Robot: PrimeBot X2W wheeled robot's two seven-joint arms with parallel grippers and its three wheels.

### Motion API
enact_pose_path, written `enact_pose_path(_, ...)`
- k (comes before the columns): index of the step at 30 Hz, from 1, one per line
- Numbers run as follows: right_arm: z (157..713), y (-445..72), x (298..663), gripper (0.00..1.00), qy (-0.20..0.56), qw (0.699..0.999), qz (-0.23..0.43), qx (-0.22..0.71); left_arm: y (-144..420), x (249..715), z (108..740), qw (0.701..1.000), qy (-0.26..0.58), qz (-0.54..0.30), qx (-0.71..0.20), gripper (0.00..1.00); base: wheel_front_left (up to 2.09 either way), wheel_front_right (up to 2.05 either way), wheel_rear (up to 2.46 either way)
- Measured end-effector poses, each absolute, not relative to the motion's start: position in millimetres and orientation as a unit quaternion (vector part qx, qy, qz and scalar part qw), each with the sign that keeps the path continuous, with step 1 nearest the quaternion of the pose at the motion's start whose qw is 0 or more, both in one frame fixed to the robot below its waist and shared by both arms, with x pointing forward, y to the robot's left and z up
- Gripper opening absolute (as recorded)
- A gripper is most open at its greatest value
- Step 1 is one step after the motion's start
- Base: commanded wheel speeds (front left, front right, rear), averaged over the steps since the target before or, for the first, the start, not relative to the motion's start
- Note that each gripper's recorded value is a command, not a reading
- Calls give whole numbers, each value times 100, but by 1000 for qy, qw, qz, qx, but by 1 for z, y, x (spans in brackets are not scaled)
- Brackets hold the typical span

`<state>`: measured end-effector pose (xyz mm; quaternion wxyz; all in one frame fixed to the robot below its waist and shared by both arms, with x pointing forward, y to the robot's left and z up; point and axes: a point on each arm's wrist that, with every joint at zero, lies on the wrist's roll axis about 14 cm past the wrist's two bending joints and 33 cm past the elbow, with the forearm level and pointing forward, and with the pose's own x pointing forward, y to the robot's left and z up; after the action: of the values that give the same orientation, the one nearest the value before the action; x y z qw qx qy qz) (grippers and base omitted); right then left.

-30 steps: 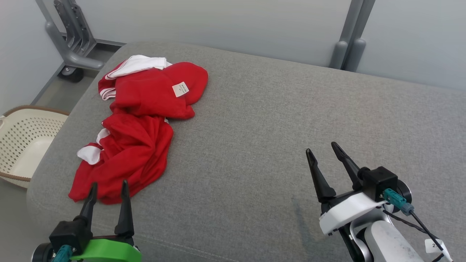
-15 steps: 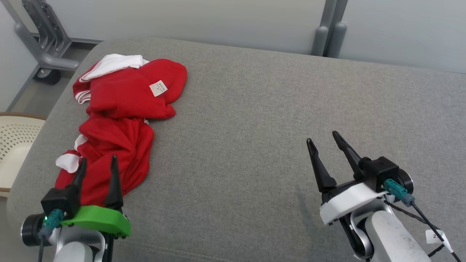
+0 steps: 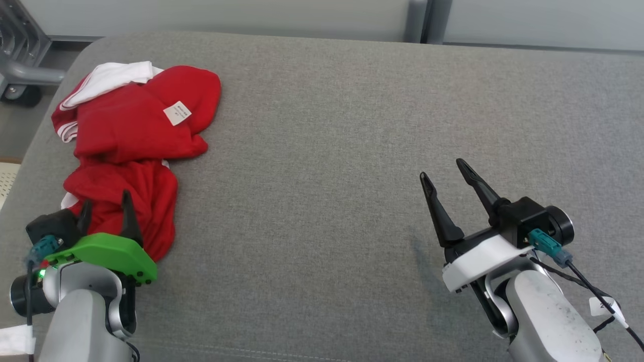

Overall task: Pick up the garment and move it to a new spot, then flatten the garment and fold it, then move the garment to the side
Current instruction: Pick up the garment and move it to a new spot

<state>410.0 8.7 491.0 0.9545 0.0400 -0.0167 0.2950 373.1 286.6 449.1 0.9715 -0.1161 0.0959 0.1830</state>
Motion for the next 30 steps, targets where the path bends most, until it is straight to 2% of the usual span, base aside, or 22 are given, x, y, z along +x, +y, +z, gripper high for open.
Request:
enact_pose_path(13, 472, -6, 426, 100, 1, 958, 283, 34, 281, 408, 411, 958, 173, 194, -123, 100, 0, 0, 0)
enact_pose_path(30, 463, -8, 434, 100, 10, 958, 283, 33, 277, 395, 359, 930, 270, 212, -131, 100, 0, 0, 0)
